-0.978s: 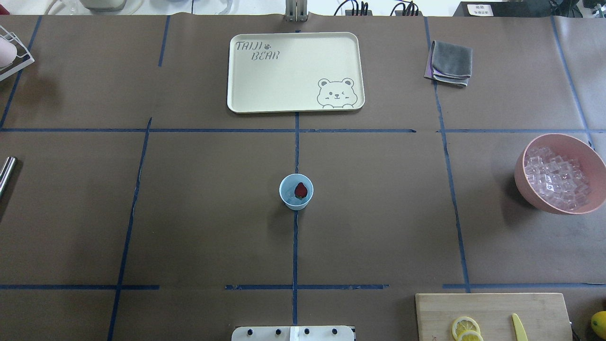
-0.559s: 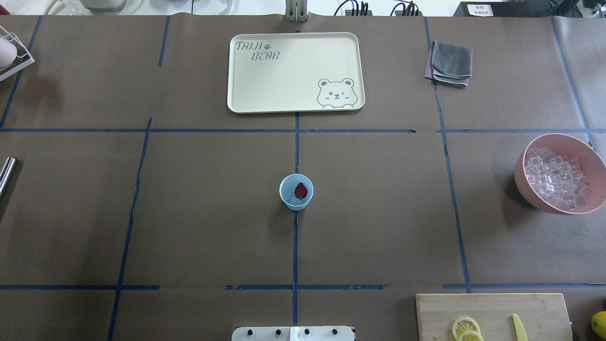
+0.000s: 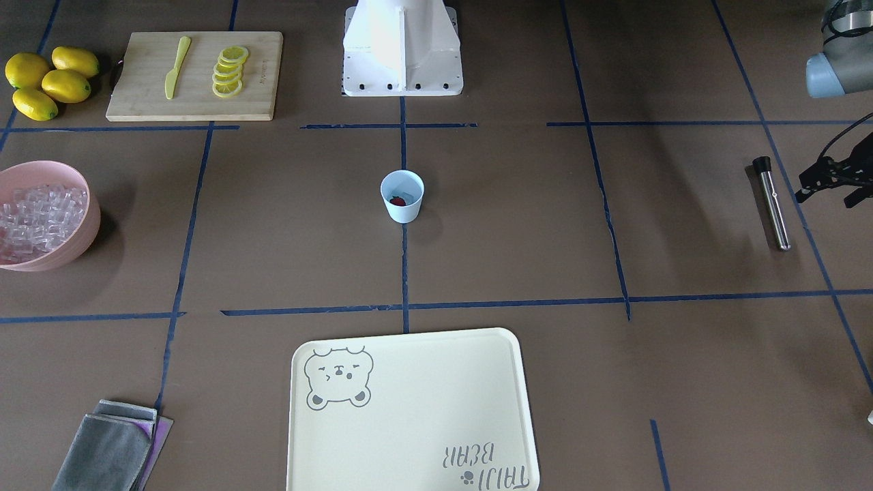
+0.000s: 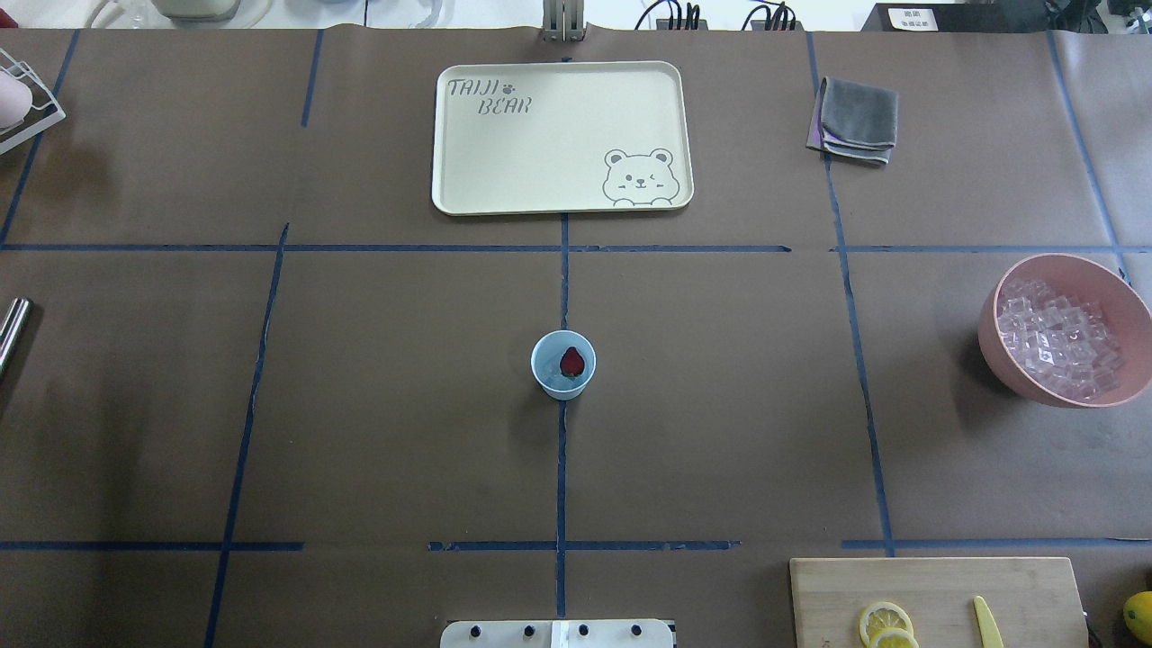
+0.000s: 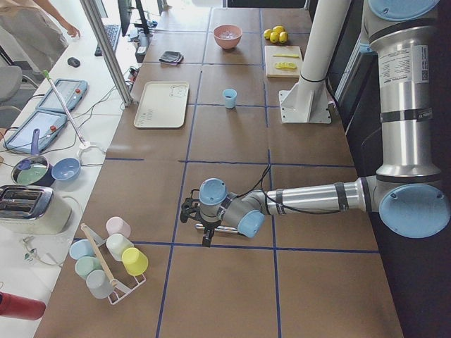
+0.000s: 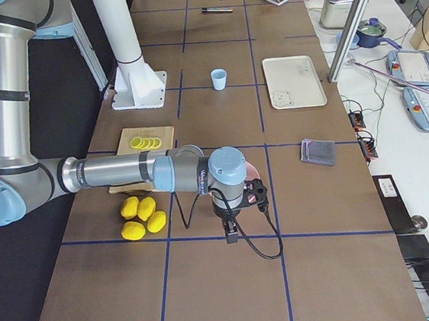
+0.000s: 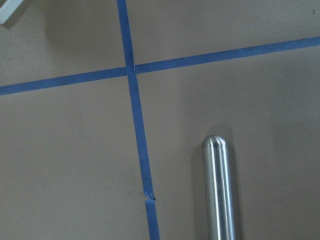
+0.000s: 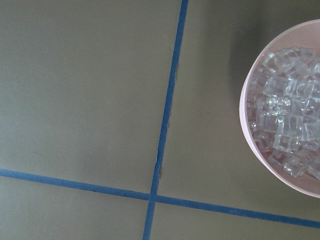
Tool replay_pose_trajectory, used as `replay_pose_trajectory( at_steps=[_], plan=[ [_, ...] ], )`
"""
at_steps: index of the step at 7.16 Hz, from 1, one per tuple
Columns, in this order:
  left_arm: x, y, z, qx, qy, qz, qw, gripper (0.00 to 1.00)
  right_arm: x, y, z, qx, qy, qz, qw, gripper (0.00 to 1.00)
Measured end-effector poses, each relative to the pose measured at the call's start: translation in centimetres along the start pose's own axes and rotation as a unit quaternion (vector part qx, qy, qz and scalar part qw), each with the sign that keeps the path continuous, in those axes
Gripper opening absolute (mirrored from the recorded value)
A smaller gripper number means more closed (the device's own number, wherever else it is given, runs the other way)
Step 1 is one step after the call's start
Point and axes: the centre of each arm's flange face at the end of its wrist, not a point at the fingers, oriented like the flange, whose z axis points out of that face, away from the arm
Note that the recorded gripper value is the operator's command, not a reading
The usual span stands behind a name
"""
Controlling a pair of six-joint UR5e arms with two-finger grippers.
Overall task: Mash ice and strawberries in cup
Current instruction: 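Move the left gripper aside and grasp the metal pestle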
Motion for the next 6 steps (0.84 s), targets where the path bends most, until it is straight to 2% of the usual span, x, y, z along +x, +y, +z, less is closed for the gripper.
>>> replay_pose_trajectory(
  at_steps=[2, 3, 4, 5, 6],
  plan=[
    [1.2, 0.5, 2.6, -0.005, -0.011, 0.007, 0.9999, 0.98, 0.0, 0.0, 0.0, 0.000, 0.000, 0.000, 1.0000, 0.99],
    [1.6, 0.4, 3.5, -0.008, -0.016, 0.013, 0.9998, 0.94, 0.0, 0.0, 0.0, 0.000, 0.000, 0.000, 1.0000, 0.99],
    [2.0, 0.3, 4.1, -0.011, -0.019, 0.018, 0.9996, 0.86, 0.1, 0.1, 0.1, -0.001, 0.000, 0.001, 1.0000, 0.99],
    [2.4, 0.2, 4.5, -0.013, -0.021, 0.022, 0.9994, 0.61, 0.1, 0.1, 0.1, -0.001, 0.000, 0.001, 1.0000, 0.99],
    [2.8, 0.1, 4.9, -0.015, -0.023, 0.027, 0.9993, 0.25, 0.1, 0.1, 0.1, -0.001, 0.000, 0.001, 1.0000, 0.99]
  ],
)
